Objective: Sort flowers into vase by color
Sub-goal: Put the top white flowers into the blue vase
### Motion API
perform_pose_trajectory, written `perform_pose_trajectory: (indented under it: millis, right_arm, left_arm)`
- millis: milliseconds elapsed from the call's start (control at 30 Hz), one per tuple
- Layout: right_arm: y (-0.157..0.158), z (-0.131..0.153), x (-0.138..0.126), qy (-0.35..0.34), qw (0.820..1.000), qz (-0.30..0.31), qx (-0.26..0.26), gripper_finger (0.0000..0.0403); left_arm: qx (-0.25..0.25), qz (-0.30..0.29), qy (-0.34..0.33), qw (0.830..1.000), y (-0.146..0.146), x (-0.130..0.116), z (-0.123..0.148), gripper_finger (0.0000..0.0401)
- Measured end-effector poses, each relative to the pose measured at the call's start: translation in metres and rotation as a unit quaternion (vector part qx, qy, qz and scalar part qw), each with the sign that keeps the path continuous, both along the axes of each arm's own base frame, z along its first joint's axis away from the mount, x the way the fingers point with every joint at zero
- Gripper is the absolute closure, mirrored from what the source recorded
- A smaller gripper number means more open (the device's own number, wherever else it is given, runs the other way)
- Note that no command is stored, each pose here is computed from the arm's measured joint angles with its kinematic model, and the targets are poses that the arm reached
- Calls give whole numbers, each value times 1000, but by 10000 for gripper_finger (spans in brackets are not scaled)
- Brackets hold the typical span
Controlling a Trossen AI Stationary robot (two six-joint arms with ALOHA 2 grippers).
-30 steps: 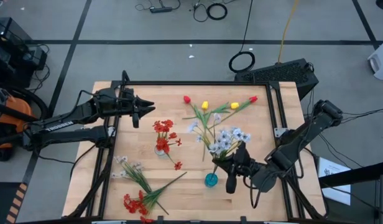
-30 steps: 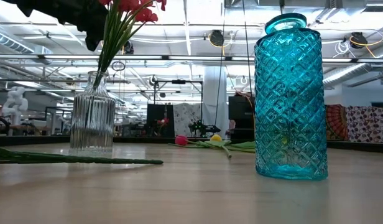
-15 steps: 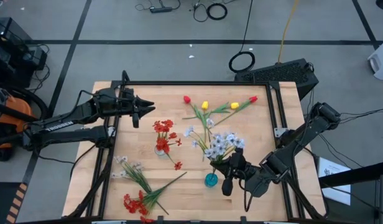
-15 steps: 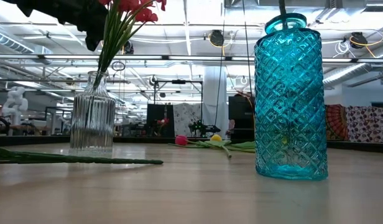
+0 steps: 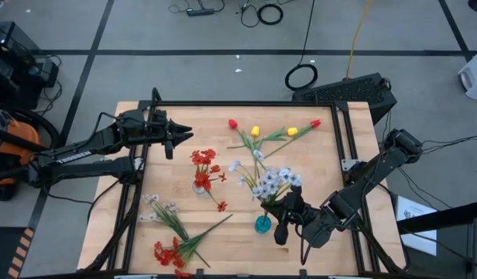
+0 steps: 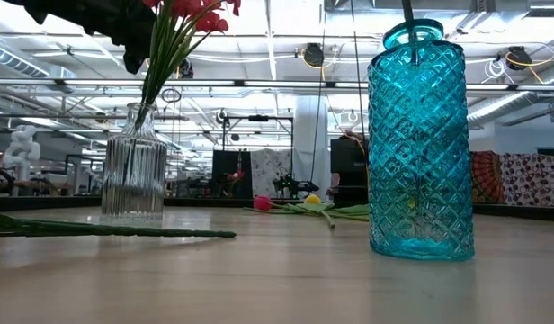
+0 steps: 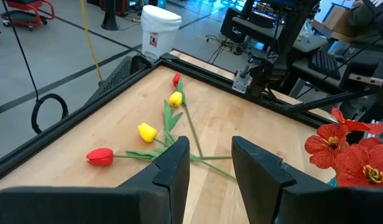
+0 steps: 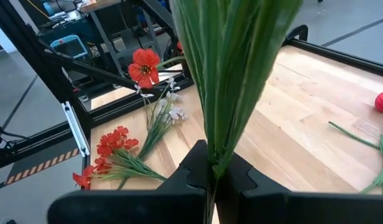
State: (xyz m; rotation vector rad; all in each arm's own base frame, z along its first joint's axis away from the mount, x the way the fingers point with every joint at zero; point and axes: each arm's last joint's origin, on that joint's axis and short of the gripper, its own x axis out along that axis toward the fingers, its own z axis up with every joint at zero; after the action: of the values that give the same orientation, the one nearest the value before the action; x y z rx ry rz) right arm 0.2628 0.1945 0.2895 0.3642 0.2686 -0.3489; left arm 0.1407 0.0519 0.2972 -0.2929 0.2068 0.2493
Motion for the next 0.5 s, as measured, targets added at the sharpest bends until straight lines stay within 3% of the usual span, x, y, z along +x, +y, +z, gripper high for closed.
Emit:
perform_pose_trajectory:
  millis: [500]
  right_arm:
    - [1, 0, 0, 3, 1000, 8, 10, 403]
  left_arm:
    - [0, 0, 0, 1000, 0, 0, 0, 276]
